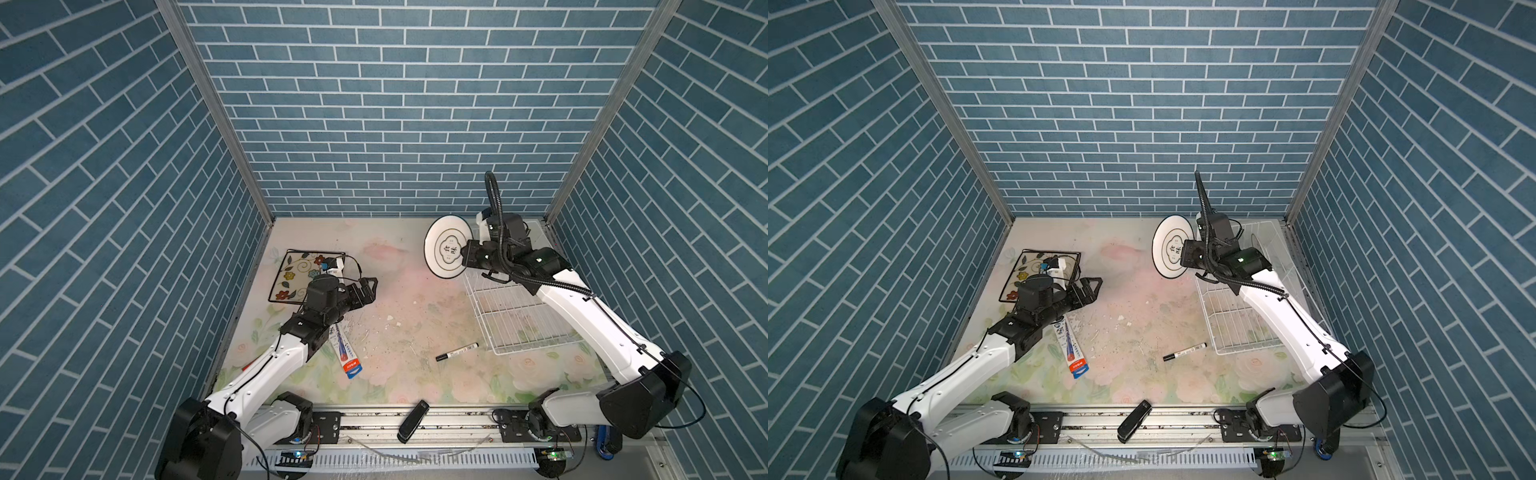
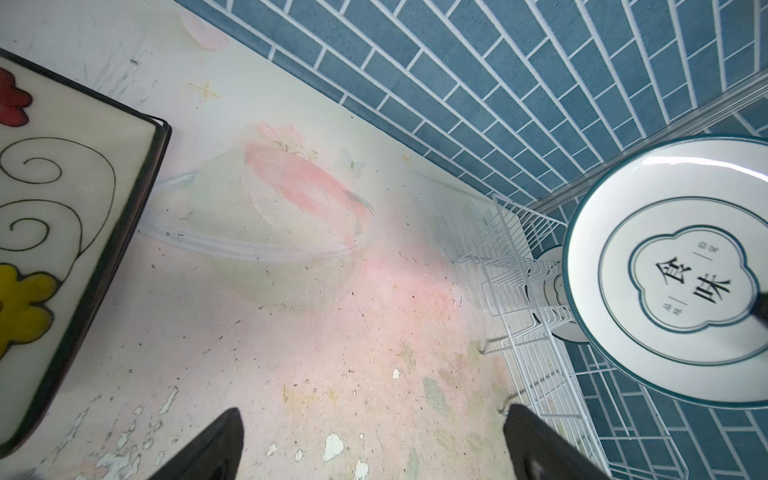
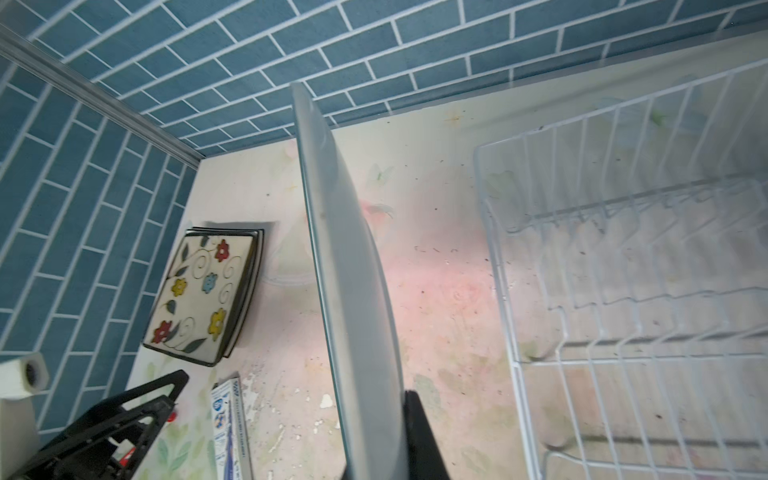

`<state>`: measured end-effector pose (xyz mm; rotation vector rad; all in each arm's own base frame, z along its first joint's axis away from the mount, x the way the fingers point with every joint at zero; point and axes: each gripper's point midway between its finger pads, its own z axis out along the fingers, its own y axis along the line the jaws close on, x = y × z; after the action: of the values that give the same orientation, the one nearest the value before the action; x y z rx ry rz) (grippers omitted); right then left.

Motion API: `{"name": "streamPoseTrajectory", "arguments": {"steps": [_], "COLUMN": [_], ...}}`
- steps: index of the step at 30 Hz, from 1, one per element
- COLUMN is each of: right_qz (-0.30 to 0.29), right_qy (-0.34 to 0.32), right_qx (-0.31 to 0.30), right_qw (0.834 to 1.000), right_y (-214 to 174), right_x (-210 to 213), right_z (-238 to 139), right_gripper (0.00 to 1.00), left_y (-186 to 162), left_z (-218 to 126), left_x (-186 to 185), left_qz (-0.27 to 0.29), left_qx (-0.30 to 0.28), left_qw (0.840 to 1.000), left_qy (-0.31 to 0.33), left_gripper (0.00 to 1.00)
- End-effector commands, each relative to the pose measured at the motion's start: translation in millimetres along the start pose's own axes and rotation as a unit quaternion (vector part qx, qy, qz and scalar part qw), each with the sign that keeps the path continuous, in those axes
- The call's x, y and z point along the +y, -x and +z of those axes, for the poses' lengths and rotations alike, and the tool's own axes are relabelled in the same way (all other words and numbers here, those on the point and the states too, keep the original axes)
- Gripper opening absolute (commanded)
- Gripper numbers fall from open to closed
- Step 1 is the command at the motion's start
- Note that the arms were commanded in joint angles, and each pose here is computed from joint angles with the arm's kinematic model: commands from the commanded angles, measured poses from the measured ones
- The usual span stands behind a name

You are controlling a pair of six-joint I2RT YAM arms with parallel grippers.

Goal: Unload the plates from the dish rack
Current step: 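Carry the white plate toward the left gripper while the left gripper reaches its rim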

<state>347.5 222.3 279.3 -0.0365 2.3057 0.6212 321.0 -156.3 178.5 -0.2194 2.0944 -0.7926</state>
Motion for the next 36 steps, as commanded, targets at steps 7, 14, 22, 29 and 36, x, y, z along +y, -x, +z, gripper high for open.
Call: {"name": "streamPoseTrajectory", "arguments": {"steps": [7, 14, 22, 29, 36], "right_qz": [0.05, 0.069, 0.118, 0.133, 0.14], "right_qy": [0.094, 0.126, 0.17, 0.186, 0.199], "right_qx": [0.067, 0.101, 0.146, 0.171, 0.18], "right_qw": [0.992, 0.984, 0.967, 0.958, 0.953], "right_y": [-26.2, -42.9, -62.9, -75.3, -80.3], "right_x": [35.4, 43.6, 54.9, 58.3, 60.7], "right_z": [69.7, 112.3, 162.1, 185.6, 193.2], "right_gripper": [0.0, 0.0, 0.0, 0.0, 0.0], "left_y": [1.3, 0.2, -4.0, -0.2, 1.1], "left_z": [0.1, 0.6, 7.4, 5.4, 5.2], "left_x": [-2.4, 1.2, 13.1, 19.2, 25.9], "left_qz": [0.017, 0.023, -0.013, -0.026, -0.04], "left_qx": [0.005, 0.006, 0.027, 0.028, 0.033], "left_qw": [1.0, 1.0, 0.999, 0.999, 0.998], "left_qy": [0.005, 0.013, 0.023, 0.022, 0.023], "left_gripper": [1.0, 1.0, 1.0, 1.0, 1.0]}}
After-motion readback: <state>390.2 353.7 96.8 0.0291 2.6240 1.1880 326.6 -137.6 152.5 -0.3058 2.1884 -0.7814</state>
